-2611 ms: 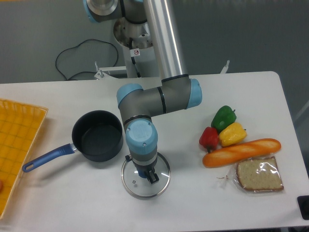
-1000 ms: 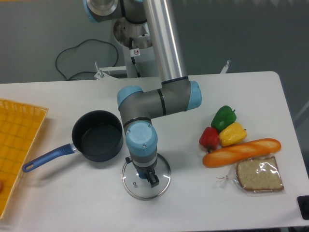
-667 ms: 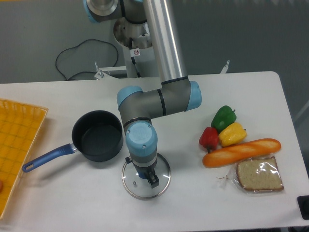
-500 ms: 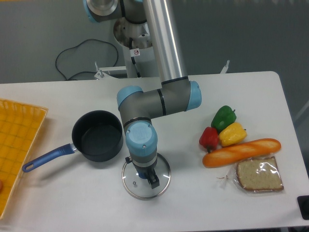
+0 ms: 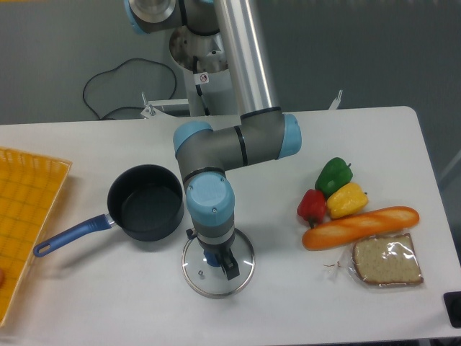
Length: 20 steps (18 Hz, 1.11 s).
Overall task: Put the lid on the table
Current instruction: 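Lift the gripper up away from the lid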
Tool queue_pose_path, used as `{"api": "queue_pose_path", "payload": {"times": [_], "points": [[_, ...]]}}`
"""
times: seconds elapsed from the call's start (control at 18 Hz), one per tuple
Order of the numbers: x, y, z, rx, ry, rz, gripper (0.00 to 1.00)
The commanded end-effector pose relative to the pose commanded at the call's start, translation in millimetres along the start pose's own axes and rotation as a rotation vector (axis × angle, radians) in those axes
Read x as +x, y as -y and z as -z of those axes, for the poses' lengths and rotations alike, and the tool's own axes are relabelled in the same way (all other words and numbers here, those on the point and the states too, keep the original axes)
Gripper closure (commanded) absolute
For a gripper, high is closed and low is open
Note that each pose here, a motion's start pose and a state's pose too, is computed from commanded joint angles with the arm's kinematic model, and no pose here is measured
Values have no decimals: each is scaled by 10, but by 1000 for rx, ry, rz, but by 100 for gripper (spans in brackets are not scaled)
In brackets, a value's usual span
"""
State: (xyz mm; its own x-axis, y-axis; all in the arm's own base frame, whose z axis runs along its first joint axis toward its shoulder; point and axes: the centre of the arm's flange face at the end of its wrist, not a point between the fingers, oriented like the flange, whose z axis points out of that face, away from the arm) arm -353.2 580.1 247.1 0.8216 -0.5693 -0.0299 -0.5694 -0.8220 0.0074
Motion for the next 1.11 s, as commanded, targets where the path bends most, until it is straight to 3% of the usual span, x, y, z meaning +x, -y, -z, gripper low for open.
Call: {"api": "queue_pose_path", "payload": {"times": [0.39, 1.11], "points": [[-8, -106, 246, 8, 36, 47, 0], [-67, -621, 655, 15, 87, 147, 0]]}}
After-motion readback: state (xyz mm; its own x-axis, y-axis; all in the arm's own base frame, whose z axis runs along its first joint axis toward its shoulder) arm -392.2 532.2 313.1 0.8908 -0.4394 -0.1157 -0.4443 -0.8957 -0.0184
